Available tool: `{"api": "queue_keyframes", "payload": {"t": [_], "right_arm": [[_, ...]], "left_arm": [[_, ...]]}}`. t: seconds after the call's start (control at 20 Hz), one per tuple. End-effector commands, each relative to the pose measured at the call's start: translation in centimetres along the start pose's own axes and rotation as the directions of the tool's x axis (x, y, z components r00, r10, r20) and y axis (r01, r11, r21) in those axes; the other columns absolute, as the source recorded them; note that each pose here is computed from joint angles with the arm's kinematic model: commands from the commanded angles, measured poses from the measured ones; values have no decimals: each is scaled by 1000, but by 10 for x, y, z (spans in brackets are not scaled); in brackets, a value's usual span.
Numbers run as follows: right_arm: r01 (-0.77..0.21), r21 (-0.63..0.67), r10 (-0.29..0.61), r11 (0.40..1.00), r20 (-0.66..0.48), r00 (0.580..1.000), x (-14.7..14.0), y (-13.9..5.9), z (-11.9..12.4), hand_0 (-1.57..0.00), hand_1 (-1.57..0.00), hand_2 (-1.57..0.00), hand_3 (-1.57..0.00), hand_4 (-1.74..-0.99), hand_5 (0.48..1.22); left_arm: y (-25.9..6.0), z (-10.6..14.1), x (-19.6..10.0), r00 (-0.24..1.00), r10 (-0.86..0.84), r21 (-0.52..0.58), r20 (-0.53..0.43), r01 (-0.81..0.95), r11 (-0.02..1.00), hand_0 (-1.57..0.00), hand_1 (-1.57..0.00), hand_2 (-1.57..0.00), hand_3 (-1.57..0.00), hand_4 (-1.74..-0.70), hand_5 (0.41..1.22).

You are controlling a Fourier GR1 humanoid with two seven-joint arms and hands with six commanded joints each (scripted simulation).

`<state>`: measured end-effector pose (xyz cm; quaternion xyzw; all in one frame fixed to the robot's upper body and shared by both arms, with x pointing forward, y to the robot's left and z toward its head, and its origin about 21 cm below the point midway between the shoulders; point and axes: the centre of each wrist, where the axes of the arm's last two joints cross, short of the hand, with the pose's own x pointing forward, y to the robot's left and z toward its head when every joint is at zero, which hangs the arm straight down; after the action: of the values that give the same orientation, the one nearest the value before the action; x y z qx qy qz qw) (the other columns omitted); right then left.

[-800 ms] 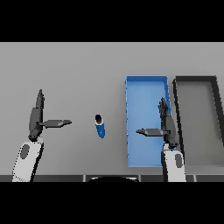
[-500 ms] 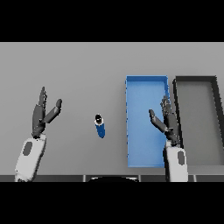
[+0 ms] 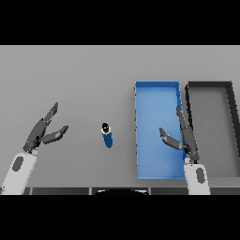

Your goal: Pick up the blue pipe and place it into the blue bin.

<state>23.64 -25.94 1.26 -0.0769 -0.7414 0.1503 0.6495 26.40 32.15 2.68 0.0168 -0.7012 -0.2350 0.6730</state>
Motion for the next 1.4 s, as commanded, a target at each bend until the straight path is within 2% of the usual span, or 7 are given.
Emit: {"api": "queue_keyframes", "payload": {"t": [0.0, 0.15, 0.3, 0.5, 0.8, 0.95, 1.35], "right_arm": [[-8, 5, 8, 1000, 5, 1000, 1, 2, -1, 1, 1, 1, 1, -1181, 619], [0, 3, 0, 1000, -5, 1000, 0, 3, -2, 1, 1, 1, 1, -1176, 615], [-9, 8, 10, 1000, -10, 1000, 3, 2, -2, 1, 1, 1, 1, -1164, 617], [19, 9, -19, 1000, -6, 1000, 5, 5, 0, 1, 1, 1, 1, -1195, 617], [24, 3, -24, 1000, -5, 1000, 5, 4, 5, 1, 1, 1, 1, -1214, 624], [15, -3, -16, 1000, -33, 999, 6, 3, 3, 1, 1, 1, 1, -1202, 621], [9, -6, -9, 1000, -5, 1000, 2, -2, 8, 1, 1, 1, 1, -1214, 645]], "left_arm": [[-1, 3, 3, 1000, -4, -33, -7, 4, 999, 1, 1, 1, 1, -989, 573], [-15, 9, 8, 1000, -10, -168, -19, 7, 986, 1, 1, 1, 1, -1048, 535], [-48, 8, 13, 999, 5, -284, -44, -17, 959, 1, 1, 1, 1, -1113, 497], [-74, 7, 15, 998, -27, -361, -55, 5, 933, 1, 1, 1, 1, -1138, 455], [-114, -11, 9, 1000, 16, -392, -20, -23, 919, 1, 1, 1, 1, -1154, 459], [-132, -33, 12, 999, 46, -381, -26, -53, 923, 1, 1, 1, 1, -1150, 460], [-159, -53, 4, 1000, 13, -390, -20, -20, 921, 1, 1, 1, 1, -1062, 420]]}}
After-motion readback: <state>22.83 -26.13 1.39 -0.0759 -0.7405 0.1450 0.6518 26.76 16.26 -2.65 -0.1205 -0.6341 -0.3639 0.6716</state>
